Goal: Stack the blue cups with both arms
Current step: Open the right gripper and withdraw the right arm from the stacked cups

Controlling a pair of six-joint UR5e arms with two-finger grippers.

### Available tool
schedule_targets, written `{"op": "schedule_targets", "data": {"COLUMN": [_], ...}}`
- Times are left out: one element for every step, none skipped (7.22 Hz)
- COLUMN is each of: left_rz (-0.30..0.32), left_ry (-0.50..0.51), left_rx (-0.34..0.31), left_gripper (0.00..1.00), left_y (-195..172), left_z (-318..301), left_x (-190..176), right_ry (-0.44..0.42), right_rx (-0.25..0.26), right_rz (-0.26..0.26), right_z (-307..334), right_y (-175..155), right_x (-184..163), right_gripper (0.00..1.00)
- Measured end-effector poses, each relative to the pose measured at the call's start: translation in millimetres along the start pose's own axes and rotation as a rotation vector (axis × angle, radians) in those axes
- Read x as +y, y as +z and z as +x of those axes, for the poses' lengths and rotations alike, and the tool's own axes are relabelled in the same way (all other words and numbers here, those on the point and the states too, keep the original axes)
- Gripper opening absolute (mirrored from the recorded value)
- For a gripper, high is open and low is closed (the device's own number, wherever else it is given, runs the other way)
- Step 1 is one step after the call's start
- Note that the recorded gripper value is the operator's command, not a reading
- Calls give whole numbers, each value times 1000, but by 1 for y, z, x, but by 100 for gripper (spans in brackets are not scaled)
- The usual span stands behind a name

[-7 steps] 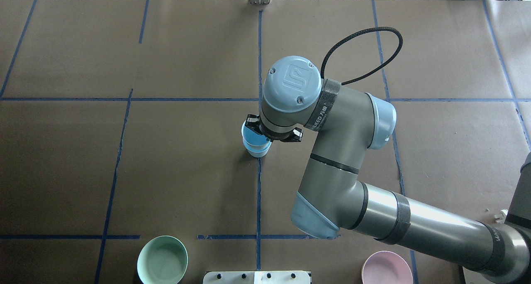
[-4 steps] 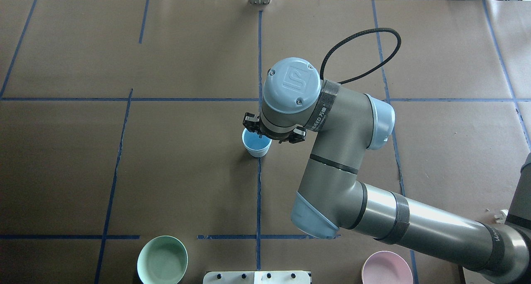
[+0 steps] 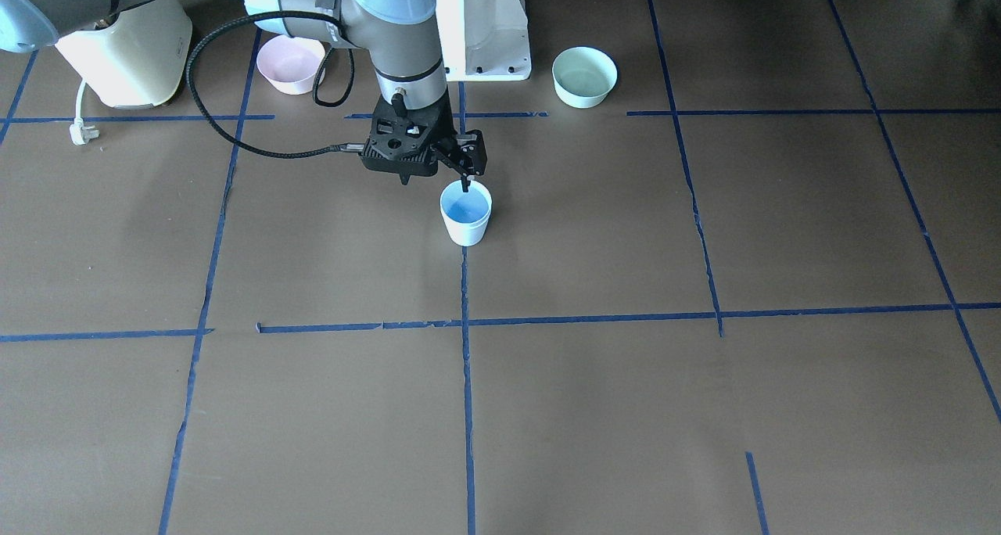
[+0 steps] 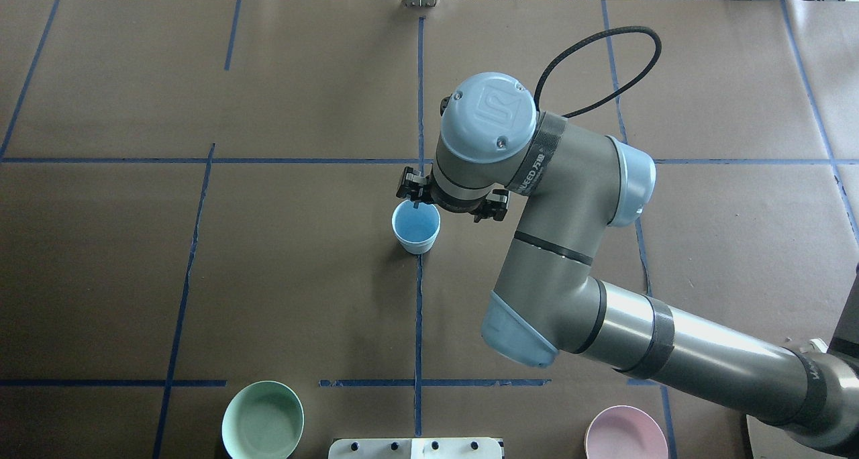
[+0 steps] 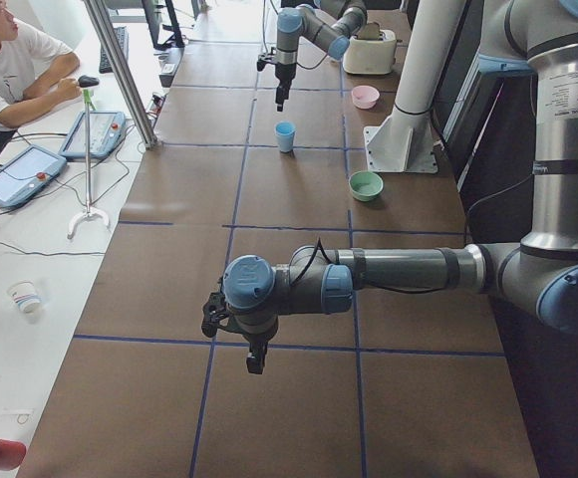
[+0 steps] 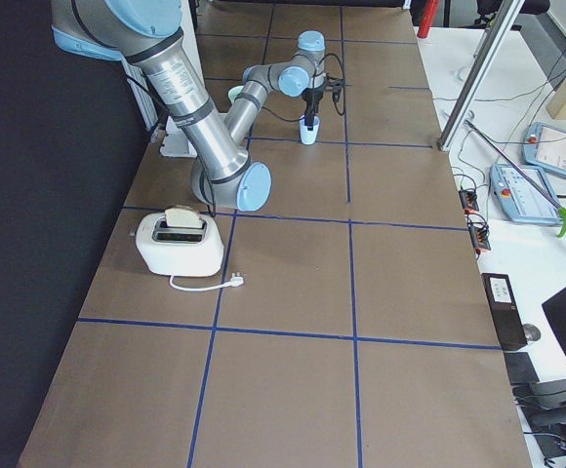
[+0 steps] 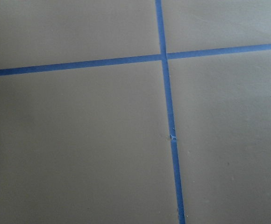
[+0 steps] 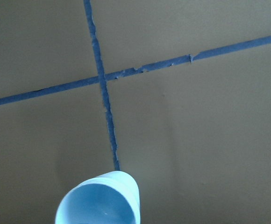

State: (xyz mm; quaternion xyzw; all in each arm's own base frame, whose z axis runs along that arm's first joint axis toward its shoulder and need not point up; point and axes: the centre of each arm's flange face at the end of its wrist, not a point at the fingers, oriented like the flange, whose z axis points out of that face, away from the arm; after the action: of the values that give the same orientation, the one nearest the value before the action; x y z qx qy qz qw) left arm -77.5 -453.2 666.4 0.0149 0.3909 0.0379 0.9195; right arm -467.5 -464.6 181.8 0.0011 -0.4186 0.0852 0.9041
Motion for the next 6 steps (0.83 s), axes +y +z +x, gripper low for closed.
{"op": "schedule_targets", "data": {"left_rz": [-9,-12,-11,-10,-11,-13], "left_ry": [-3,3,9,12,12,7], "left_rx": [-6,-7,-7,-8,-9,-6], "left_gripper": [100,100,100,100,100,100], "left_y": [4,6,7,7,7,8], "left_z": [6,10,12,12,13,12], "left_x": [-5,-7,-8,-9,-9,-8], "right_ry": [-58,-126,-200,-281,-352,-419], "right_rx": [0,5,15,34,57,79], "right_rz": [-19,-35,-50,-61,-68,-77], "right_z": [50,114,189,274,356,439], "right_y": [-15,-32,-47,-61,-73,-85], "right_x": [-28,-60,-90,-113,-125,-125], "right_gripper": [100,100,100,100,100,100]}}
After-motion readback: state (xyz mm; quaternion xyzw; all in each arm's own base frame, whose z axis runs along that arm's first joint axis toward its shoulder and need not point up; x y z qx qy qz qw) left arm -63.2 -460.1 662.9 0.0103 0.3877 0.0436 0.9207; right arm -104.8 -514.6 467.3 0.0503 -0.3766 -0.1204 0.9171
